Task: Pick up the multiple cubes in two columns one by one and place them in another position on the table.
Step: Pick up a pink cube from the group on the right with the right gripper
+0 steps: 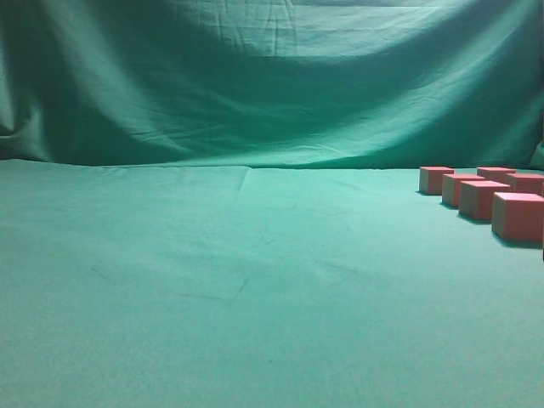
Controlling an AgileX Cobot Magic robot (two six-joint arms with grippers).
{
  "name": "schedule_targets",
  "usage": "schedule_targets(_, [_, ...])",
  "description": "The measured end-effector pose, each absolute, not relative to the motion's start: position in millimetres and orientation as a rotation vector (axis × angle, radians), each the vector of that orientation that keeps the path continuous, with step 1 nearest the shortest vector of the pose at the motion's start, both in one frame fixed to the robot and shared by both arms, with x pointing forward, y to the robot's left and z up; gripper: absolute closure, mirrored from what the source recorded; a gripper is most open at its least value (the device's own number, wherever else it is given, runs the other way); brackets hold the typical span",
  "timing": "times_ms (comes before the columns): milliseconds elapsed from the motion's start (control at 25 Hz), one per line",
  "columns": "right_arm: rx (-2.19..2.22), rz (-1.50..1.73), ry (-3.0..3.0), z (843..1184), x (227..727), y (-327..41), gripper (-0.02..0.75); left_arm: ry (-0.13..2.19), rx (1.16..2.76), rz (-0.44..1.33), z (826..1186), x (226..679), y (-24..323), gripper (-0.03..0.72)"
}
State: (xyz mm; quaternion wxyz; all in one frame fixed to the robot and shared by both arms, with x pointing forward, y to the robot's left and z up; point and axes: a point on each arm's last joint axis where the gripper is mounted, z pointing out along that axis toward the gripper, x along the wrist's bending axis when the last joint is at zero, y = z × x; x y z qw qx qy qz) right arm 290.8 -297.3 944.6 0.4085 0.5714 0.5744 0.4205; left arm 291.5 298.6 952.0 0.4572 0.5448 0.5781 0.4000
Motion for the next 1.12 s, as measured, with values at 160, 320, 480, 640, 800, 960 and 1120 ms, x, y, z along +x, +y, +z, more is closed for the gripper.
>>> schedule_targets(160, [1.440, 1.060, 1.447, 944.6, 290.8, -297.3, 0.691, 1.425, 1.343, 0.986, 952.0, 291.5, 298.6, 0.688])
schedule_targets(320, [1.440, 1.060, 1.447, 944.6, 290.8, -297.3, 0.691, 1.425, 1.343, 0.986, 952.0, 291.5, 298.6, 0.688])
schedule_targets(480, [1.440, 1.060, 1.447, 944.6, 290.8, -297.3, 0.691, 1.425, 1.343, 0.986, 952.0, 291.5, 298.6, 0.688])
schedule_targets(640, [1.440, 1.060, 1.447, 944.6, 290.8, -297.3, 0.691, 1.425, 1.343, 0.986, 952.0, 291.5, 298.6, 0.688])
schedule_targets(800, [1.440, 1.060, 1.447, 944.6, 290.8, -297.3, 0.691, 1.425, 1.343, 0.986, 952.0, 291.5, 298.6, 0.688])
schedule_targets(960, [1.440, 1.060, 1.447, 944.6, 290.8, -297.3, 0.691, 1.425, 1.343, 0.986, 952.0, 291.5, 298.6, 0.688])
schedule_targets(1120, [1.416, 1.079, 1.422, 947.6, 291.7, -297.4, 0.691, 1.425, 1.343, 0.986, 952.0, 291.5, 298.6, 0.688])
